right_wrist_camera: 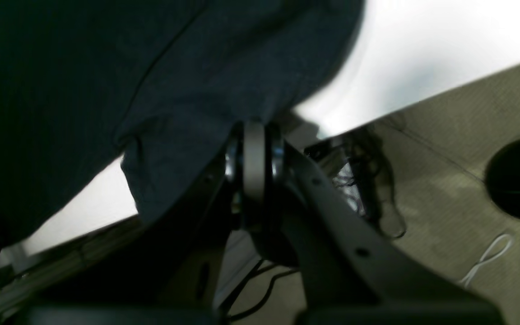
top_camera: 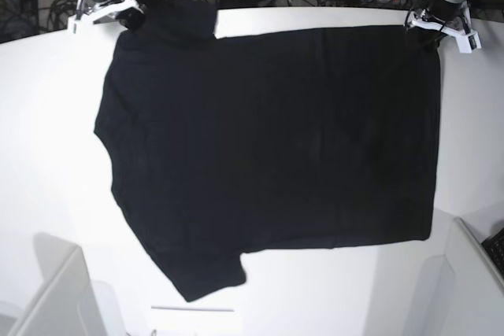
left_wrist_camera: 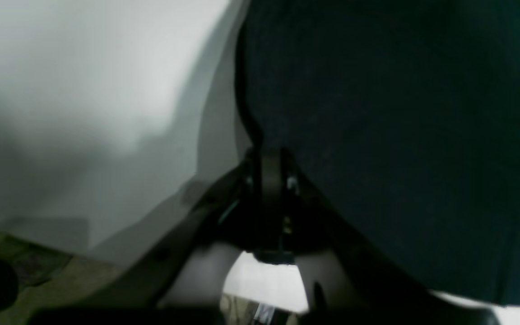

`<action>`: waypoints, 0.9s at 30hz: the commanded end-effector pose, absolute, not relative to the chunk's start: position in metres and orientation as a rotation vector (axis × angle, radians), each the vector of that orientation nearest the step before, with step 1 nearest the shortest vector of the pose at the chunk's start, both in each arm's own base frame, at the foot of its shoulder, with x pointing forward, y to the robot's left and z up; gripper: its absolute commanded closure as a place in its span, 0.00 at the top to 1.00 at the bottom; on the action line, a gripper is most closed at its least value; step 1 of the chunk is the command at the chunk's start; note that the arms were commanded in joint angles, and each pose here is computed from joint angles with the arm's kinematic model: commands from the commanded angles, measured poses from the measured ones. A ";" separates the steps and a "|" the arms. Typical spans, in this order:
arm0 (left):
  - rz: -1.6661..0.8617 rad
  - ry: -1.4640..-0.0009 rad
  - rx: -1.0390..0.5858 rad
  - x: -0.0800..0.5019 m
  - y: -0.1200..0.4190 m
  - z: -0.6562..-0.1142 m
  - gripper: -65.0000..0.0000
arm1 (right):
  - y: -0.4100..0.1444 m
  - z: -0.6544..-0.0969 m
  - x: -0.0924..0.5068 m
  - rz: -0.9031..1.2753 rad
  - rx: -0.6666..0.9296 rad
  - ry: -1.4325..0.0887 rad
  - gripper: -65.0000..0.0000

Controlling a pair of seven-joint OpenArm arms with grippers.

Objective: Fold the T-shirt properly
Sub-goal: 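Lift the shoulder edge with both grippers and pull toward the arms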

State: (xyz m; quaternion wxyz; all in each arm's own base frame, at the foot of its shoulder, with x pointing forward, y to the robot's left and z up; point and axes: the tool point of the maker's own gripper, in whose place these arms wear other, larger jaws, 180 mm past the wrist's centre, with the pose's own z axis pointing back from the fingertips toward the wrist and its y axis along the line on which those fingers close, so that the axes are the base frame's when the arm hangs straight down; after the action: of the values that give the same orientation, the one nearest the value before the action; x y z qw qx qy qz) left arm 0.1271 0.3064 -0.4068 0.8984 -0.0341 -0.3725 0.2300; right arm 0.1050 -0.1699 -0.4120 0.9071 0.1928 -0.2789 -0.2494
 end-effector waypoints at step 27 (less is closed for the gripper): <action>0.395 -0.887 -0.169 0.200 0.283 -0.360 0.00 | -0.151 -0.342 0.213 -0.390 0.560 -0.814 0.00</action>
State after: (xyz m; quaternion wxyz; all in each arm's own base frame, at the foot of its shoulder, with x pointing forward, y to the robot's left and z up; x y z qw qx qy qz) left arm 0.1943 0.2787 -0.3704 0.8878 -0.0834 -0.4090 0.1940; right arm 0.2081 -0.1480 -0.3507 0.8694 0.2652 -0.3716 -0.1892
